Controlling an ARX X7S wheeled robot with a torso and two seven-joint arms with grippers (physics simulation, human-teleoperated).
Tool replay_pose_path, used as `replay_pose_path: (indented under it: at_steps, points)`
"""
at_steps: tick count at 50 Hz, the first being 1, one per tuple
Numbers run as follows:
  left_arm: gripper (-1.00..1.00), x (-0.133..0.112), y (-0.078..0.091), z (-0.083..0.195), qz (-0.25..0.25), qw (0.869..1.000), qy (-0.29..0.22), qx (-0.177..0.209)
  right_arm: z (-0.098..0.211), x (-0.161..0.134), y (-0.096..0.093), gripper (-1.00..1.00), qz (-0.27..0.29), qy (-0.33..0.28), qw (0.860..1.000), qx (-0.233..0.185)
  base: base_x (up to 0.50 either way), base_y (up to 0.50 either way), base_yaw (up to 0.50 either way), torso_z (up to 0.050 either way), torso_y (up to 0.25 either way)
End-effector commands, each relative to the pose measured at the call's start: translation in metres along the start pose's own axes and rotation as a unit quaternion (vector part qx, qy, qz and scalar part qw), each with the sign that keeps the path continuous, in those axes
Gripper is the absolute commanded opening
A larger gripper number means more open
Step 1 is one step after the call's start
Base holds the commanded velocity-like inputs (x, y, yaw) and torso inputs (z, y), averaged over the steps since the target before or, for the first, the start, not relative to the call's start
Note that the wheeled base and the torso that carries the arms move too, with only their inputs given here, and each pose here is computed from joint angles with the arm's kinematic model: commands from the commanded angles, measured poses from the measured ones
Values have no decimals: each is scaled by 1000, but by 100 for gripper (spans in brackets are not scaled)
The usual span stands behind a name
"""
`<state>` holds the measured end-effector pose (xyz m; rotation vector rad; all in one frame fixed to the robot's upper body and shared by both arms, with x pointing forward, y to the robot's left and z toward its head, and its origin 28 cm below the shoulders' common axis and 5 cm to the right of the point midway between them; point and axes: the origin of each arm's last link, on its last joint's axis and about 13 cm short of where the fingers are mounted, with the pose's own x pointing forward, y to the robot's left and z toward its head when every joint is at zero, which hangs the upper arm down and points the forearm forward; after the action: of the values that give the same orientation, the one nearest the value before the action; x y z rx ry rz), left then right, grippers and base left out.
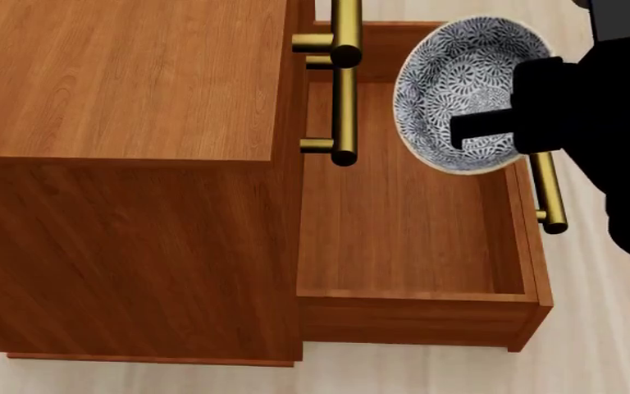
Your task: Put the bowl in the bottom drawer of the cabinet.
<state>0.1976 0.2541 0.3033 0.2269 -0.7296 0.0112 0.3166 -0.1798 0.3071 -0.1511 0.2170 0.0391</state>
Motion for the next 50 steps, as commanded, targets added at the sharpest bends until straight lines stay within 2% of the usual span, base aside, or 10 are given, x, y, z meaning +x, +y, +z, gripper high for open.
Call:
replay_pose_path:
  at_steps: [1,34,50]
  points:
    - [100,-1,1,1,1,1000,0,1,-1,0,1,-100,14,0,1000,-24,0,0,0,0,0]
    - [100,-2,2,-1,3,1000,1,2,-9,11,11,-100,42,19,997,-59,0,0,0,0,0]
    - [100,-1,1,-1,2,1000,1,3,-16,15,13,-100,48,28,997,-61,0,0,0,0,1]
